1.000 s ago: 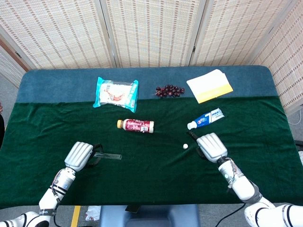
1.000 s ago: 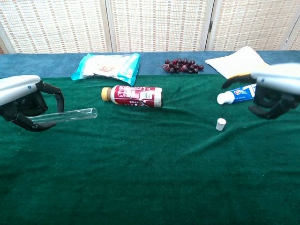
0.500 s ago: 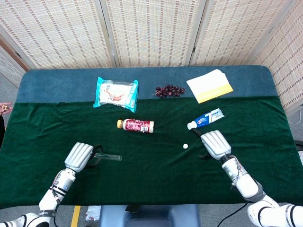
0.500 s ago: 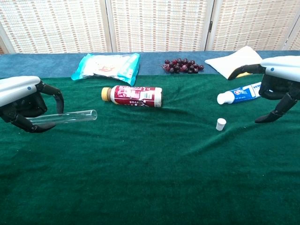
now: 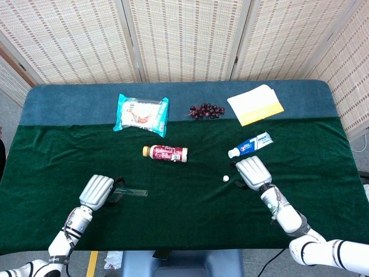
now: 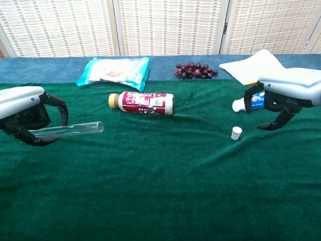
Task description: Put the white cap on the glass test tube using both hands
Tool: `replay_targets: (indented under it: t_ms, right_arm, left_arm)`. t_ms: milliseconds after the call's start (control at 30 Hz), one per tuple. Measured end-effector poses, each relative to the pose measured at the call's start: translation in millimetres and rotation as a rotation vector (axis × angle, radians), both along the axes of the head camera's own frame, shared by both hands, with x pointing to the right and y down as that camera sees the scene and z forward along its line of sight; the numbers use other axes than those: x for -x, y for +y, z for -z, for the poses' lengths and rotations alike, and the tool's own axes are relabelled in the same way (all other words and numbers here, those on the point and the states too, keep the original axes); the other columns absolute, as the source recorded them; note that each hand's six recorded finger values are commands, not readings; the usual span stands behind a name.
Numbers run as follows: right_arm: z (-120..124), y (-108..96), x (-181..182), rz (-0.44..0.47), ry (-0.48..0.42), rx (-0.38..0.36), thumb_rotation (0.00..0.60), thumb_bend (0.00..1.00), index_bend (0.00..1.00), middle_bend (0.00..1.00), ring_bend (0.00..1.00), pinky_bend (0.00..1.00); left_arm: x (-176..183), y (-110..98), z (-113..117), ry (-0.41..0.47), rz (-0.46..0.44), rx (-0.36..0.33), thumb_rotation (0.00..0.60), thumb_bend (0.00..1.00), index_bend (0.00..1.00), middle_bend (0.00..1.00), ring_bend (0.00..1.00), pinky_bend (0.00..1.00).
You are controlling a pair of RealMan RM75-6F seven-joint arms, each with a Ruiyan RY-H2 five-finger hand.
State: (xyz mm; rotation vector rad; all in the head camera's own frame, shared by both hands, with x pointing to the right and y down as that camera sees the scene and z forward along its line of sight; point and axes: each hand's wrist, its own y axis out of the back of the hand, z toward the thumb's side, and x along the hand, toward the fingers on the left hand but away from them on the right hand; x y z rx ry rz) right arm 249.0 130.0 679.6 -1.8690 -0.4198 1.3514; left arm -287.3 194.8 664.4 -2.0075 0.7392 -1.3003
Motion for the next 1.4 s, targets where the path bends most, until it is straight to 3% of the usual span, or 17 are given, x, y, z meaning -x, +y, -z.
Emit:
replay_targets:
  t_ms: [600,1400]
  right_arm:
    - [-23,2,18,0.045,0.053,0.032,0.567,0.38,0.44,0.99,1.0,1.0]
    - [-35,7,35,0.083,0.089,0.044,0.567,0.43,0.46,0.99,1.0,1.0]
  left_arm:
    - [-1,1,-5,-0.004,-0.001,0.011,0.6,0.5,0.65,1.0,1.0,0.89]
    - [4,2,-8,-0.005,0.011,0.021,0.6,0.49,0.65,1.0,1.0,0.89]
